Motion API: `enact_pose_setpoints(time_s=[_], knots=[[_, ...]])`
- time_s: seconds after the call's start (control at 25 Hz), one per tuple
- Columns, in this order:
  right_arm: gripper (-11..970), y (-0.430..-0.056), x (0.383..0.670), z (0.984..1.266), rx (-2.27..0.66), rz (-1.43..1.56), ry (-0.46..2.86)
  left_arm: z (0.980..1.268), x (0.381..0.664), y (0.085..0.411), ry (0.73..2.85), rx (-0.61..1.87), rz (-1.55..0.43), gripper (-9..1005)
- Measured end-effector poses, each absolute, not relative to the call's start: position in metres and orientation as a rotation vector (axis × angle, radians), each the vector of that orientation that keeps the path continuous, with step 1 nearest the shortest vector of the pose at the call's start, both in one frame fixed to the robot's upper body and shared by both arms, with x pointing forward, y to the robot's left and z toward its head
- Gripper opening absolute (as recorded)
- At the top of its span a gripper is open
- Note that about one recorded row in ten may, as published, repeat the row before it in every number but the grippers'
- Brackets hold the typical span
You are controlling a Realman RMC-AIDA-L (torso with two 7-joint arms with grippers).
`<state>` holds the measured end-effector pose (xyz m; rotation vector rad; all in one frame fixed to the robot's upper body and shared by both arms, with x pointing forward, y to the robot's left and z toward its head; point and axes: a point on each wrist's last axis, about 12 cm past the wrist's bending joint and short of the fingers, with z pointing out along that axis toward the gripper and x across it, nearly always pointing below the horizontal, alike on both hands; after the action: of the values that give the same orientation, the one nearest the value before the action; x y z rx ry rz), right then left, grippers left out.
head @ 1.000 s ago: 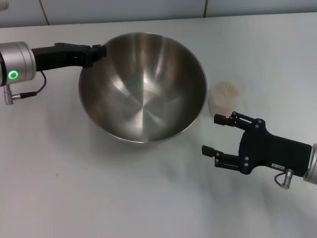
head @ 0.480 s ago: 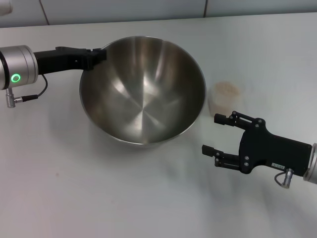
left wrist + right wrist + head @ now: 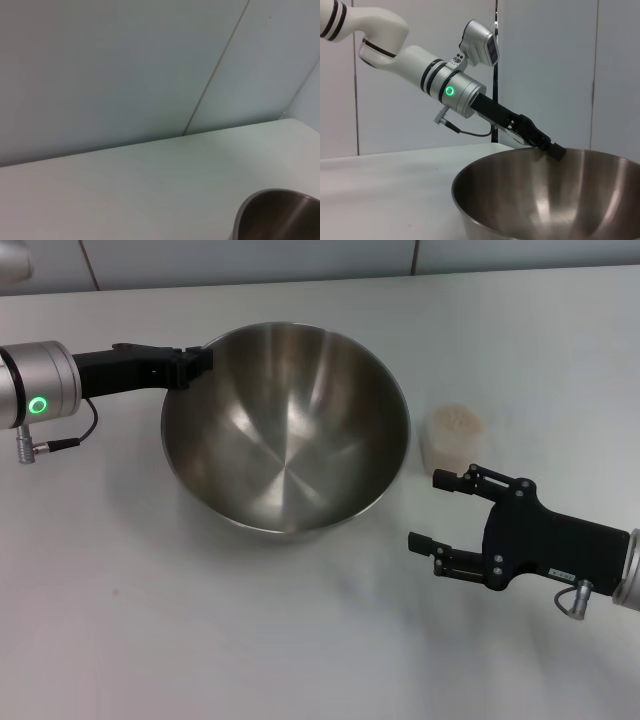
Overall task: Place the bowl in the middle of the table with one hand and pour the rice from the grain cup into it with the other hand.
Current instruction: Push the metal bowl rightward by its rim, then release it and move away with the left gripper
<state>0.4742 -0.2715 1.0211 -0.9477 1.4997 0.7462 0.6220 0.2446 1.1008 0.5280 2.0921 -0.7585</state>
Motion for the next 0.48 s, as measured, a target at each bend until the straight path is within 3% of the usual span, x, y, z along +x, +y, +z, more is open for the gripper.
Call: enact_pose_setpoints(time_s=[0.48], knots=[[782, -0.2716, 0.4742, 1.0211, -0.948, 0.746, 1.500, 1.1002, 0.6223, 0.2446, 2.089, 0.514, -0.765, 94]])
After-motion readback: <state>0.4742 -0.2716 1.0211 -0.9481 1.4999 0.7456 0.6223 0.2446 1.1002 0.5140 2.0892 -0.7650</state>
